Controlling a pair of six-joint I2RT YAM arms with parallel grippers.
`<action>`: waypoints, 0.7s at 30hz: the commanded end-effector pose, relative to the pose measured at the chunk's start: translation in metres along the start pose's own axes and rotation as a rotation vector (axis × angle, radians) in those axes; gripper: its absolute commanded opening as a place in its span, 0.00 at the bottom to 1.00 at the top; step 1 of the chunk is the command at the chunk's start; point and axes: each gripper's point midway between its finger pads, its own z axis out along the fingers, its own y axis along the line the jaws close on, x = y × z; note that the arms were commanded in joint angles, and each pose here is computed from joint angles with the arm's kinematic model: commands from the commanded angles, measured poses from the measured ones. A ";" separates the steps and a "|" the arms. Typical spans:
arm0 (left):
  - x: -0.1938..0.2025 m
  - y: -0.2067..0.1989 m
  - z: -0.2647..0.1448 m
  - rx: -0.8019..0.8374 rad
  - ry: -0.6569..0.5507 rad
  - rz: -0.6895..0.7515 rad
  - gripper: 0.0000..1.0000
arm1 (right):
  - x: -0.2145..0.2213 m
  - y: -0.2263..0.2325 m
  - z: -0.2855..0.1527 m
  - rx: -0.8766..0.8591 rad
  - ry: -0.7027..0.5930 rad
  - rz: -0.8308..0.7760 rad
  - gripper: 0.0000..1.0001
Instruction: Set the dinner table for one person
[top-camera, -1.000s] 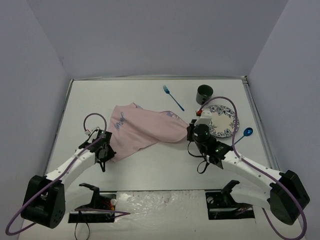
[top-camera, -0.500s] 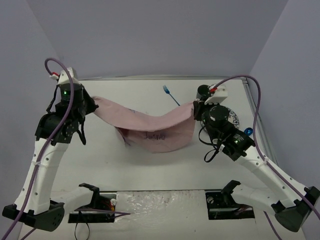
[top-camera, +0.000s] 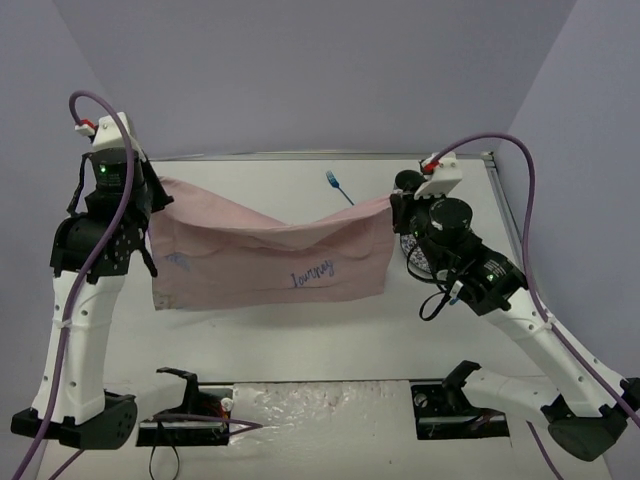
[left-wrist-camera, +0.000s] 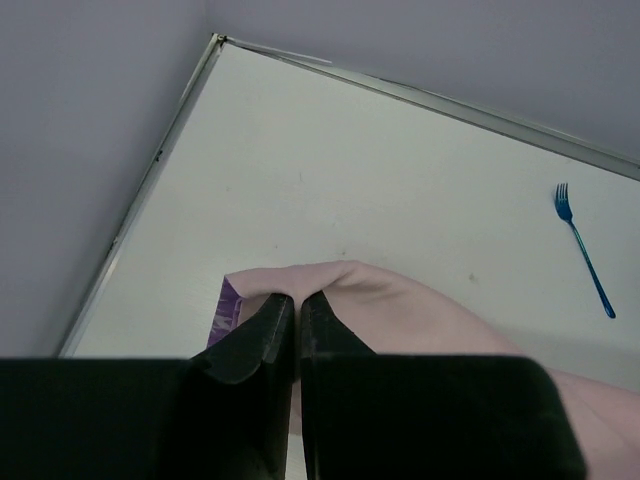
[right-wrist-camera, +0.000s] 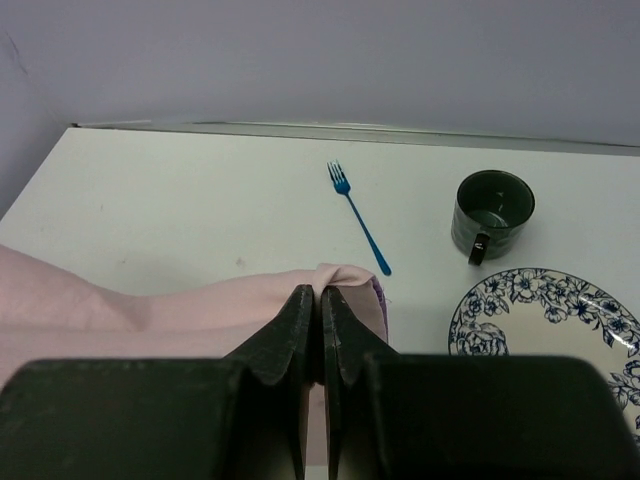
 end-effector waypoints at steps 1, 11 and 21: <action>-0.039 -0.032 0.047 0.112 -0.072 0.034 0.00 | -0.039 -0.001 0.013 0.057 -0.091 -0.025 0.00; -0.131 -0.110 0.068 0.463 -0.229 0.067 0.00 | -0.118 -0.004 -0.021 0.034 -0.306 -0.024 0.00; -0.125 -0.084 0.067 0.542 -0.343 0.097 0.00 | -0.069 0.041 -0.043 -0.307 -0.215 -0.033 0.00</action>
